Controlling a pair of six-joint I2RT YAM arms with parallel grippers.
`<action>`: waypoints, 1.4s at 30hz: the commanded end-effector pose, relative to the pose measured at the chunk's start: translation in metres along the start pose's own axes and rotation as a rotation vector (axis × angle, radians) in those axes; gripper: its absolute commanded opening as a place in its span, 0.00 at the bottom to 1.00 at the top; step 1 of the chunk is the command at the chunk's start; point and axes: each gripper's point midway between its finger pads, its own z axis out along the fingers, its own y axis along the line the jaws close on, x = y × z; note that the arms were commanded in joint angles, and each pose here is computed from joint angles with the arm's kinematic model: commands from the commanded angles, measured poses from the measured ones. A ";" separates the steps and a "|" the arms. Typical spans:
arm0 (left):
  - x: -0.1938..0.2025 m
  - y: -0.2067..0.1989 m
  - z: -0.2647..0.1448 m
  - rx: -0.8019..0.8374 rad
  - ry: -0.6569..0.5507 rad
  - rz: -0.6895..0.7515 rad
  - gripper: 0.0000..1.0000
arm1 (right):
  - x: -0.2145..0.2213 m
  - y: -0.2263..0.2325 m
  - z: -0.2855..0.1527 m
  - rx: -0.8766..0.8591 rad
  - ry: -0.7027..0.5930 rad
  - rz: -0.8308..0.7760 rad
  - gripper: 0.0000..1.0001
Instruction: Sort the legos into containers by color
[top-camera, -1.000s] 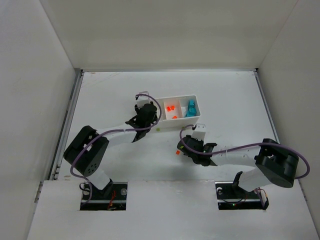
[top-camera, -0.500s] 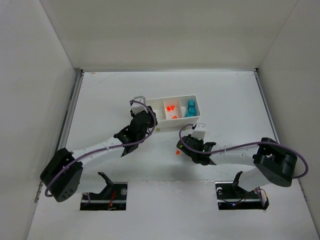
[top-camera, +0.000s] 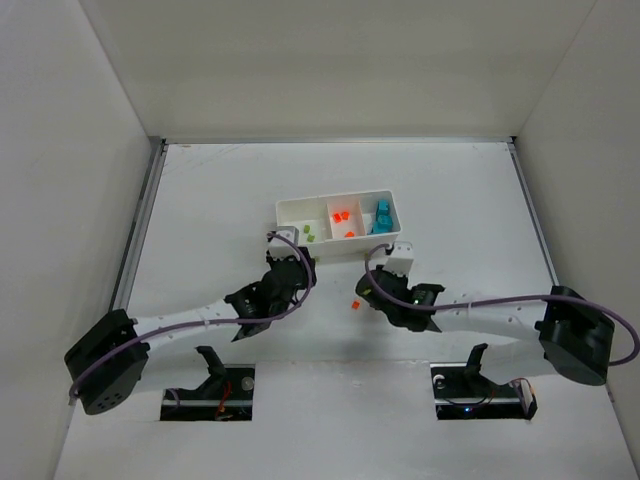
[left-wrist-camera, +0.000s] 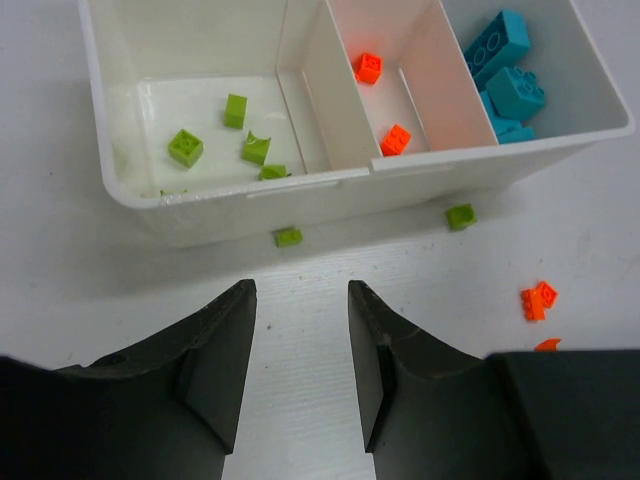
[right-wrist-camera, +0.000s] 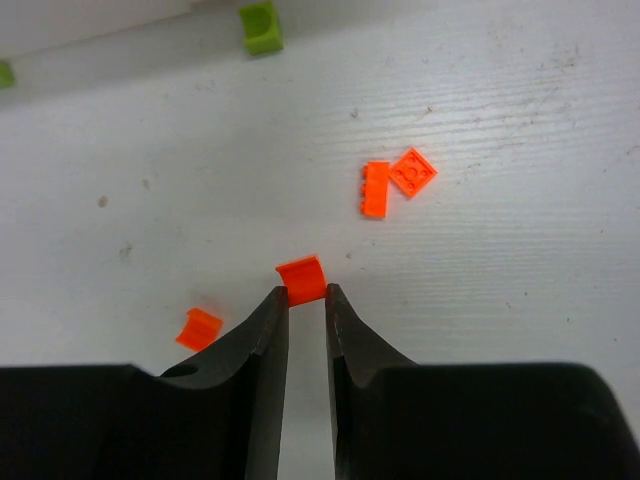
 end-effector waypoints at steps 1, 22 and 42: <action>0.001 0.006 -0.007 -0.022 -0.038 -0.022 0.39 | -0.034 0.027 -0.018 -0.071 -0.063 0.035 0.23; 0.049 -0.006 0.029 -0.069 0.084 0.047 0.40 | -0.165 0.101 0.055 -0.071 -0.152 -0.049 0.37; 0.081 0.009 0.082 -0.256 0.091 0.044 0.36 | -0.095 0.072 0.005 -0.186 -0.202 0.053 0.52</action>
